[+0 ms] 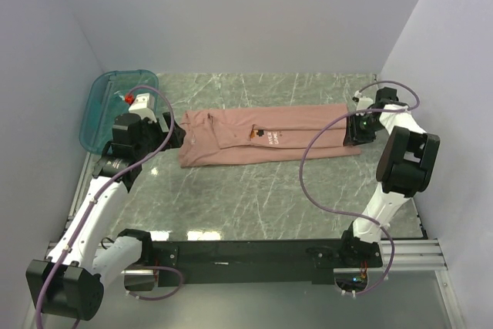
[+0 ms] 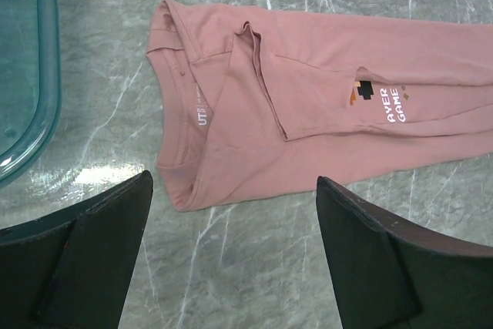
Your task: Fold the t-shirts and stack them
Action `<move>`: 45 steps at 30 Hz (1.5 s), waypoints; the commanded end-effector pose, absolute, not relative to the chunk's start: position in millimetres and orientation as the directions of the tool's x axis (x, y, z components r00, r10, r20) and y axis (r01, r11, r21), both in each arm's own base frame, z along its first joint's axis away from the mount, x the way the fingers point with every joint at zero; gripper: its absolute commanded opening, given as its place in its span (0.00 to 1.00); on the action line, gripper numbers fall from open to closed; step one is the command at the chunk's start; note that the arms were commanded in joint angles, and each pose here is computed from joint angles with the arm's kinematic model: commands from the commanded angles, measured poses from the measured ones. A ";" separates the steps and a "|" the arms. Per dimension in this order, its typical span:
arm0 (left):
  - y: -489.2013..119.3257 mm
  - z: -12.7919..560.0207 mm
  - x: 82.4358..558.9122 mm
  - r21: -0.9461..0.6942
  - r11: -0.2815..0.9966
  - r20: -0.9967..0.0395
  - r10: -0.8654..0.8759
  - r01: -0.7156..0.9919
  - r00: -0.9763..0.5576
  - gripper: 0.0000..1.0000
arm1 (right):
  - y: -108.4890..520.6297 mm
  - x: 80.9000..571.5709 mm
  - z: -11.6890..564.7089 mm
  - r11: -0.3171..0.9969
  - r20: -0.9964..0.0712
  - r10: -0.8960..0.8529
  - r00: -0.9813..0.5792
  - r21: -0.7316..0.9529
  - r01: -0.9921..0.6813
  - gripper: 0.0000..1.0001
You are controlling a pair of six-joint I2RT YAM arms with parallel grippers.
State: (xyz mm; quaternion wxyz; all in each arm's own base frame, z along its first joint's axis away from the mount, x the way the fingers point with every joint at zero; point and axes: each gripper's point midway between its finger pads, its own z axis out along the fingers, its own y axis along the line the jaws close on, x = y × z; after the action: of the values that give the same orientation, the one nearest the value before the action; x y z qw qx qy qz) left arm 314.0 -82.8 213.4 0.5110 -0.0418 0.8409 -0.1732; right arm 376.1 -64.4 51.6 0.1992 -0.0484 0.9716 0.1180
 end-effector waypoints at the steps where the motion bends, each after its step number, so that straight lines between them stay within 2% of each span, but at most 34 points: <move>1: -85.1 234.0 318.9 -0.320 0.936 -0.879 -0.235 0.147 -0.416 0.91 | -73.8 390.8 53.3 0.976 -0.424 -0.003 -0.906 0.195 -0.094 0.48; 45: -84.6 227.5 321.3 -0.317 0.938 -0.873 -0.231 0.138 -0.429 0.91 | -63.1 413.3 50.3 0.925 -0.424 0.105 -0.900 0.374 -0.068 0.47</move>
State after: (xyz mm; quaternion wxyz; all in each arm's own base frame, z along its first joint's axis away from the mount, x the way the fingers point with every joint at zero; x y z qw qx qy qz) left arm 314.5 -83.1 211.9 0.5090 -0.0419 0.8422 -0.1729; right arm 400.3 -59.5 39.1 0.2043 0.0074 0.9604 0.1894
